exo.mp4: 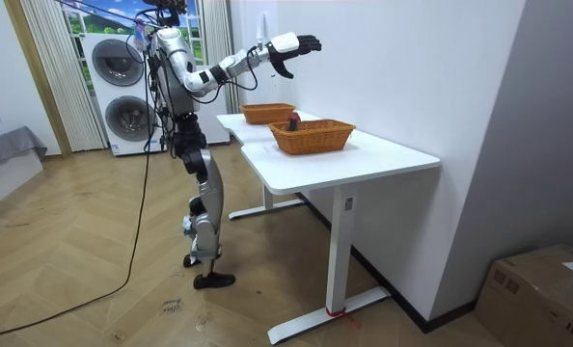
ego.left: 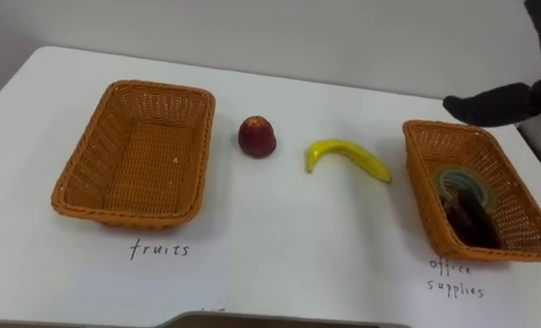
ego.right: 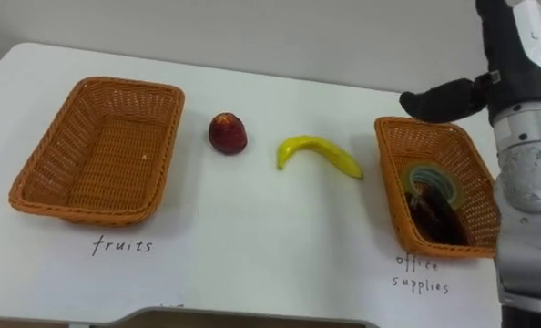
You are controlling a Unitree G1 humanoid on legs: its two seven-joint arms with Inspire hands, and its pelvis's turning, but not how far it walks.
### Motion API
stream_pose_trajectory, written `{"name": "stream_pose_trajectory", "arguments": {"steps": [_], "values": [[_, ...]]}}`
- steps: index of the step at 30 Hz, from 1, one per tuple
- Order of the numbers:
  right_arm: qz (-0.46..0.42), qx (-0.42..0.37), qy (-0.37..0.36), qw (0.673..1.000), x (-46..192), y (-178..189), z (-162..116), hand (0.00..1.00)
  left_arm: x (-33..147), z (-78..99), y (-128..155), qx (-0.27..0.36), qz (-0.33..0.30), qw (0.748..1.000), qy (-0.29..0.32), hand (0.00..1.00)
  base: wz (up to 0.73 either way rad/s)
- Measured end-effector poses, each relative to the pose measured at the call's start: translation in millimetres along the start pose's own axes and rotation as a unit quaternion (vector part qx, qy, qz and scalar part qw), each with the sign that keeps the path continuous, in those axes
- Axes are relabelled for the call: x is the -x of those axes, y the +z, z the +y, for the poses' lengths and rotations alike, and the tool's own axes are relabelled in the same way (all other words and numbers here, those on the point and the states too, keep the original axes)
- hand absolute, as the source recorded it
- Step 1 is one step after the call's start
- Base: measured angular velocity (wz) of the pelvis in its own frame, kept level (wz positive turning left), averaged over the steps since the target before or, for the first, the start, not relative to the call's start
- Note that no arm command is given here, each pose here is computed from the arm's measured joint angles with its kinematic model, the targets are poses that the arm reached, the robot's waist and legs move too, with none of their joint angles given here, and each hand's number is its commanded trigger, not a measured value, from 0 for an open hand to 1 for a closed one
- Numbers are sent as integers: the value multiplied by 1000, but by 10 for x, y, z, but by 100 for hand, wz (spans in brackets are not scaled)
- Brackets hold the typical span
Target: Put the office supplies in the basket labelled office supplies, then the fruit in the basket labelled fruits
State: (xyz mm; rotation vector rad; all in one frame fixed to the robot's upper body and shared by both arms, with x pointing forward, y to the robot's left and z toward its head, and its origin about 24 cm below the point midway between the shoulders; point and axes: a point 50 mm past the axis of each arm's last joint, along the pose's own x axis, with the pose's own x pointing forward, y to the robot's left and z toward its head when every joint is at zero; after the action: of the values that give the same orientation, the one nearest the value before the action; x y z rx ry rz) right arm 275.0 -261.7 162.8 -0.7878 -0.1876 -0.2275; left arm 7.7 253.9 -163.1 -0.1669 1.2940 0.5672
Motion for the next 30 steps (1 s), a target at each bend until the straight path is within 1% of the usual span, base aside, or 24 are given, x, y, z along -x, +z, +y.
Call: {"name": "stream_pose_trajectory", "arguments": {"steps": [5, 10, 13, 20, 22, 30], "values": [[-16, -11, -4, 1000, -48, 76, -22, 0, -1, 9, 16, -1, -3, 1000, -1, 0, 1], [-32, -13, 8, 999, -46, 149, 27, 0, -2, 8, 23, -3, -4, 1000, -2, 0, -1], [-35, -34, 13, 999, -46, 154, 37, 0, -1, 1, 18, -2, -3, 1000, -2, 0, 0], [-41, -24, 47, 998, -52, 195, 148, 0, -8, -21, 46, -7, -2, 1000, -5, 0, 0], [-42, -7, 56, 997, -86, 215, 184, 0, -8, -18, 41, -9, 0, 1000, -4, 0, 4], [-28, 0, 89, 996, -125, 193, 266, 0, -27, -40, 169, -22, -8, 1000, -12, 0, 5]]}}
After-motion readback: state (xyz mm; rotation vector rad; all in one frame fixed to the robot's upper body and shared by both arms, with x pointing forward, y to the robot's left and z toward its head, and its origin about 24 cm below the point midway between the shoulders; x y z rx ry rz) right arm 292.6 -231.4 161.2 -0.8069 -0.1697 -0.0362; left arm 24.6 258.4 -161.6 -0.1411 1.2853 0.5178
